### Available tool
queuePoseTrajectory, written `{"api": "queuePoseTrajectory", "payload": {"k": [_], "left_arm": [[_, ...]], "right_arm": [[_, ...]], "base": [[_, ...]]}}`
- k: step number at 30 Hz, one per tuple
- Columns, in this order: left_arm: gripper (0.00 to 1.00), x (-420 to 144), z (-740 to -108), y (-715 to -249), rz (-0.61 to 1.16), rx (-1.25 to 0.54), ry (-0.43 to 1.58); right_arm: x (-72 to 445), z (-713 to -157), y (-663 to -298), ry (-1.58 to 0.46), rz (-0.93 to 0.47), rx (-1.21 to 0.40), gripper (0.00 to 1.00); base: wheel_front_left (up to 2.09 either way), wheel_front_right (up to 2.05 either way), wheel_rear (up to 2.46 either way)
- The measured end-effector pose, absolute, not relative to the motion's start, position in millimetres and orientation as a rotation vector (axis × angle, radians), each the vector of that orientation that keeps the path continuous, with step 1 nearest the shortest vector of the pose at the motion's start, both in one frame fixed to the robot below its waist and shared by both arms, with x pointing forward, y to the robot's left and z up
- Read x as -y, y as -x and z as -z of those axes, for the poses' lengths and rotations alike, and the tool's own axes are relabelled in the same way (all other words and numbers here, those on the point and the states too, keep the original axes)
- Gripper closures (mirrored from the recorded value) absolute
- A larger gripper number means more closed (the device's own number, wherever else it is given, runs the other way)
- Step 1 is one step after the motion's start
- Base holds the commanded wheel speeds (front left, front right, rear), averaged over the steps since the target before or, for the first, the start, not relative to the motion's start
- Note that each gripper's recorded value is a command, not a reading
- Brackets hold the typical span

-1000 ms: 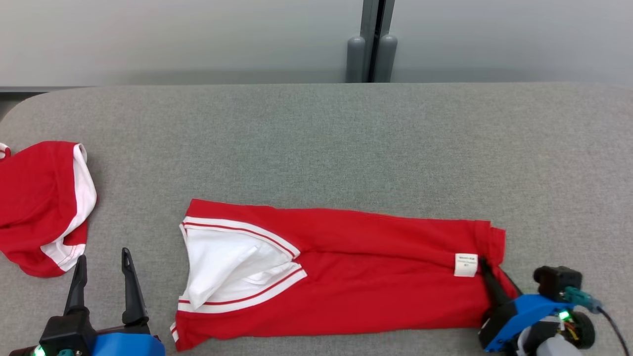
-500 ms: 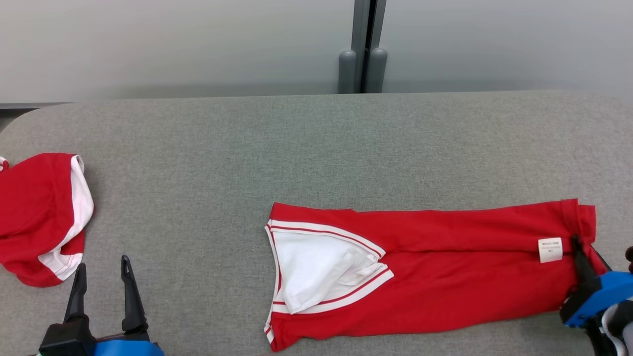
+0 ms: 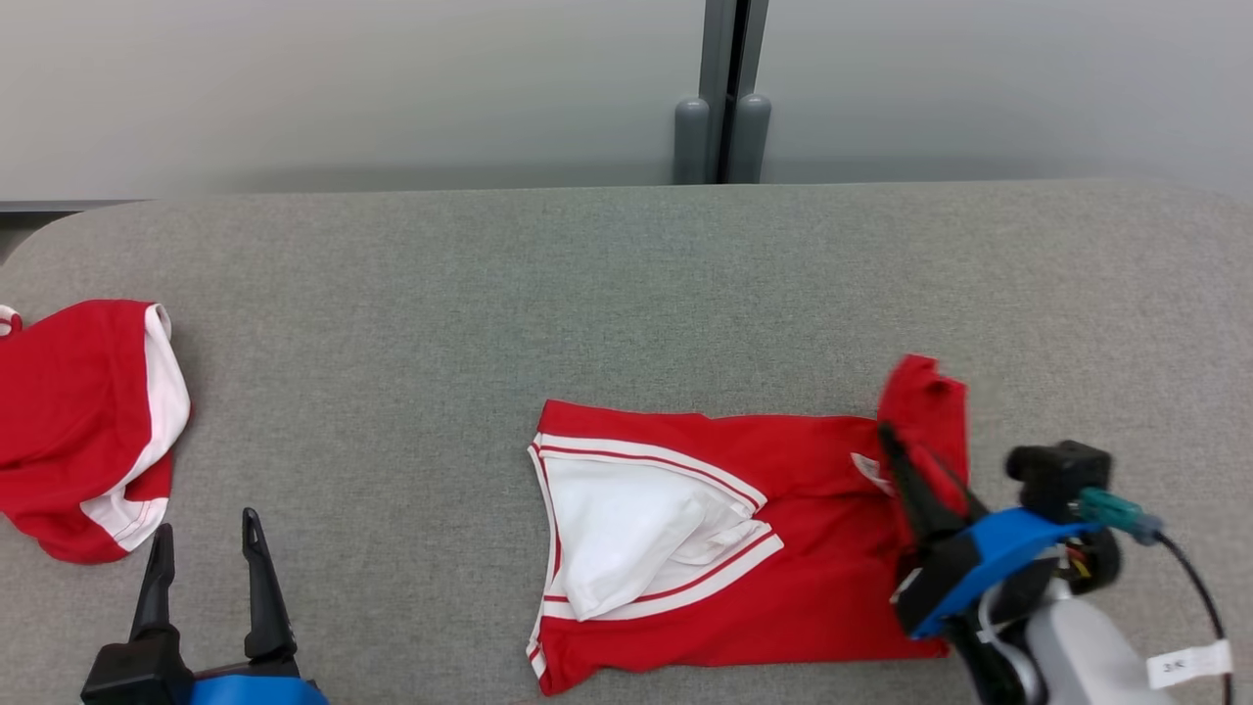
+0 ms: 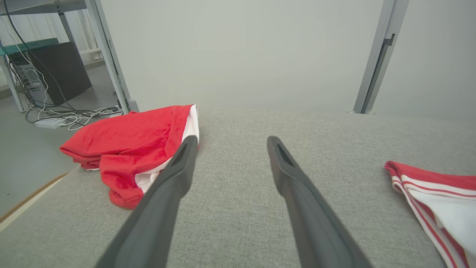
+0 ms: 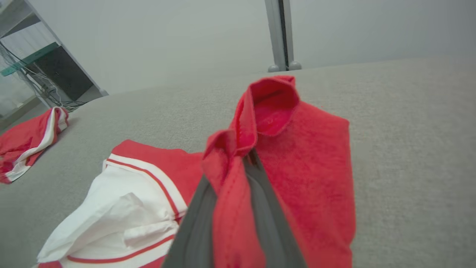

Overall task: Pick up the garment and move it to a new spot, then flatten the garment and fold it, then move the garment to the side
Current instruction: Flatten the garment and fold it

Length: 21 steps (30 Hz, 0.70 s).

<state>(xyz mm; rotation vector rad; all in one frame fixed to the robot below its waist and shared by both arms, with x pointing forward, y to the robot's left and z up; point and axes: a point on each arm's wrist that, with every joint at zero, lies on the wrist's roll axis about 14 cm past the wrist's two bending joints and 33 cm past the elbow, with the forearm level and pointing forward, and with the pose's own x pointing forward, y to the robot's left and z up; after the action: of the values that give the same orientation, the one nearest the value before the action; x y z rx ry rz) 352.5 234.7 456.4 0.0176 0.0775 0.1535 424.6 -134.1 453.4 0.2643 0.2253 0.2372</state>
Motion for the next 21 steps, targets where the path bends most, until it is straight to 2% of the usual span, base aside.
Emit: {"api": "queuePoseTrajectory", "payload": {"k": [12,21], "left_arm": [[0.00,-237.1,-452.8,-350.0,-0.167,-0.090,-0.009],[0.00,-240.4,-449.5,-351.1,-0.182,-0.100,-0.001]], "right_arm": [[14.2,-476.8,-411.2,-0.305,-0.553,-0.240,1.00],[-40.1,-477.6,-403.9,-0.340,-0.713,-0.265,1.00]], "base": [[0.00,0.00,0.00],[0.00,0.00,0.00]]}}
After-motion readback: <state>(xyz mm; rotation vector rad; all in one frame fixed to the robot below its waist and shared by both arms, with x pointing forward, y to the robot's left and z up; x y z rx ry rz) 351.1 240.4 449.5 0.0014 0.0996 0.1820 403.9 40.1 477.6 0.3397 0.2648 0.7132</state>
